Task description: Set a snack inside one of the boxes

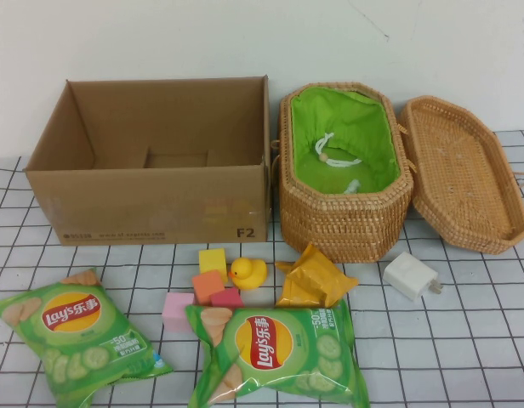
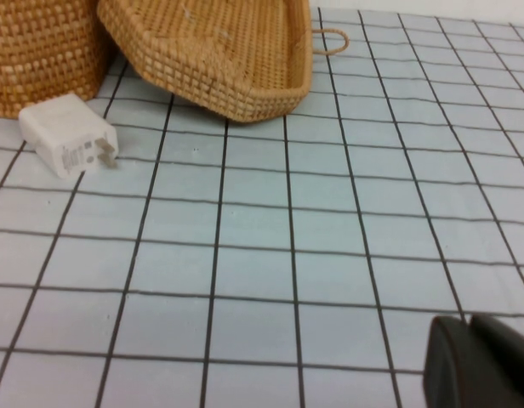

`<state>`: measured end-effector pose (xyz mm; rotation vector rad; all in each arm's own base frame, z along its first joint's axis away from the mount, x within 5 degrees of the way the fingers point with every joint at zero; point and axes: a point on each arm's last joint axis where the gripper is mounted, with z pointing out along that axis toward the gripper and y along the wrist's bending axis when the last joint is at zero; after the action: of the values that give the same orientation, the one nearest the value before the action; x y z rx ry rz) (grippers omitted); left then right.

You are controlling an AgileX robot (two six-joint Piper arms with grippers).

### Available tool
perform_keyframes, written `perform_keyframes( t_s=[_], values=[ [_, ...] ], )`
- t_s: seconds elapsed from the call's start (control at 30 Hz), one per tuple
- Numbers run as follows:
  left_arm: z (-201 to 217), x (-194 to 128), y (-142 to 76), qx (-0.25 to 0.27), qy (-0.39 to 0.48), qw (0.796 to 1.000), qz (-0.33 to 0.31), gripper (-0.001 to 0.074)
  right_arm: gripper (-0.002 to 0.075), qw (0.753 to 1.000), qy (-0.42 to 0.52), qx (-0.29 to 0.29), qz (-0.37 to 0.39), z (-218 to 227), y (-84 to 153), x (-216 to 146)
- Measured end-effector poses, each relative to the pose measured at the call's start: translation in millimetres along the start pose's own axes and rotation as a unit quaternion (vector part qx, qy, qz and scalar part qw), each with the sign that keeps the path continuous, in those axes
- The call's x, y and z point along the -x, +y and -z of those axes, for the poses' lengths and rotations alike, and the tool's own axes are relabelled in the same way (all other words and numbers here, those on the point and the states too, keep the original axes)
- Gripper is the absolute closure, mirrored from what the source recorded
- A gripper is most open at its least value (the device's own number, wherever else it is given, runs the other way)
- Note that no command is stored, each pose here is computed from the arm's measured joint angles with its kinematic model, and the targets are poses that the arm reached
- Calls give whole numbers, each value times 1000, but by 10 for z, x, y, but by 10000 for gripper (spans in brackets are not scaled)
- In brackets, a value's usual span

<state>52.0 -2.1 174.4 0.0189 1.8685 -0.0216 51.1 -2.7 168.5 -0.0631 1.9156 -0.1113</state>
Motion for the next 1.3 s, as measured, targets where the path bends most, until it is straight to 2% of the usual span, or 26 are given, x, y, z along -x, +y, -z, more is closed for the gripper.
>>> perform_keyframes(
  t_s=[0.17, 0.27, 0.43, 0.57, 0.7, 0.9, 1.03, 1.13, 1.3],
  values=[
    [-9, 56, -3, -3, -44, 999, 14, 737, 727, 999, -52, -6, 0, -3, -9, 81],
    [13, 188, 7, 2, -118, 993, 17, 736, 727, 989, -146, -16, 0, 31, -27, 249],
    [104, 421, 28, 11, -253, 967, 19, 737, 727, 952, -304, -30, -7, 161, -55, 512],
    [206, 566, 42, 17, -346, 938, 19, 737, 727, 919, -393, -33, -27, 274, -72, 641],
    [291, 653, 51, 22, -408, 912, 19, 737, 727, 902, -428, -35, -30, 328, -79, 688],
    [367, 713, 57, 19, -456, 889, 30, 737, 727, 901, -432, -36, -30, 335, -80, 692],
    [377, 777, 39, 10, -434, 901, 28, 736, 727, 912, -409, -41, -12, 368, -88, 778],
    [511, 1028, 18, 9, -392, 920, 10, 737, 727, 925, -377, -43, 2, 454, -105, 924],
    [615, 1416, 3, 10, -263, 965, -11, 736, 727, 947, -317, -45, 30, 605, -131, 1144]
  ],
)
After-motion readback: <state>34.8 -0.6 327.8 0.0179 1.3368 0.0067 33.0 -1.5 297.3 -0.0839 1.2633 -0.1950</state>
